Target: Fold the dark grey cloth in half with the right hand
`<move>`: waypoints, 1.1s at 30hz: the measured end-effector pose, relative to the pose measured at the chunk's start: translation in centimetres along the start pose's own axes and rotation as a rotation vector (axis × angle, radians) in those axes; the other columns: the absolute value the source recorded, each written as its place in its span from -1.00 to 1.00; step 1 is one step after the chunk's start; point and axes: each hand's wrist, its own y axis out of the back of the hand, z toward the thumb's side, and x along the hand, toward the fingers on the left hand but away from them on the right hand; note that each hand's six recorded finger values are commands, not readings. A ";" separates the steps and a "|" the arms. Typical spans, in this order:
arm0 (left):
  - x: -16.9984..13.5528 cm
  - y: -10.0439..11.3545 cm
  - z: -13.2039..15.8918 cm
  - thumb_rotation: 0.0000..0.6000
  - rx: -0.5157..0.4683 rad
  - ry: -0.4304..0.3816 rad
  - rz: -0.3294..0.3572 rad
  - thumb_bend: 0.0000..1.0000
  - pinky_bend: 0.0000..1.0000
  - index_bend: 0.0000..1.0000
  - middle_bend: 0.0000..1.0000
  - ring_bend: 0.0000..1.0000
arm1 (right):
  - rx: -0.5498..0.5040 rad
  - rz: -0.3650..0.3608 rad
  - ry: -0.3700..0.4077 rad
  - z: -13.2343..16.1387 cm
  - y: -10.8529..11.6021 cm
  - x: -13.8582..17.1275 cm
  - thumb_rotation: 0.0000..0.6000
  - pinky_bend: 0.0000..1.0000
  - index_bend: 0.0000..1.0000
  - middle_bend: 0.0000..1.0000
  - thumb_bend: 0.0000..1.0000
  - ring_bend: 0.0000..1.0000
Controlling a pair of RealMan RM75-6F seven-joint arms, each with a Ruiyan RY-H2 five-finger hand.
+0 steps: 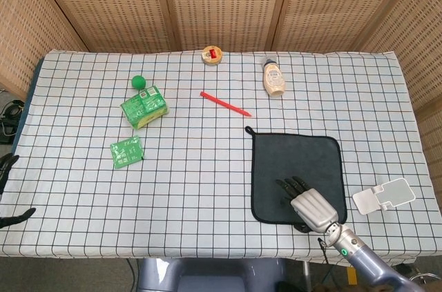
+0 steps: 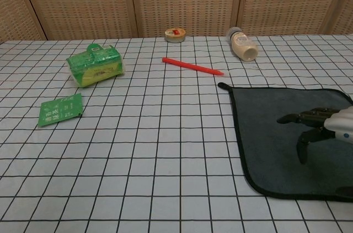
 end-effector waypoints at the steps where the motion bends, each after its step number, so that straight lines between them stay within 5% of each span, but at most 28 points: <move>1: 0.0 0.0 0.0 1.00 0.001 0.001 -0.001 -1.00 -1.00 -1.00 -1.00 -1.00 | 0.007 0.006 0.001 0.1 -0.3 -0.1 1.00 -1.00 -0.12 -1.00 -0.20 -1.00; 18: -0.2 0.0 0.0 1.00 0.004 0.004 -0.001 -1.00 -1.00 -1.00 -1.00 -1.00 | 0.110 0.013 -0.026 -0.9 -3.7 -0.2 1.00 -1.00 -0.07 -1.00 -0.12 -1.00; 33: -0.2 0.0 0.1 1.00 0.003 0.002 -0.002 -1.00 -1.00 -1.00 -1.00 -1.00 | 0.099 -0.039 -0.019 -1.2 -3.9 -0.1 1.00 -1.00 0.04 -1.00 0.21 -1.00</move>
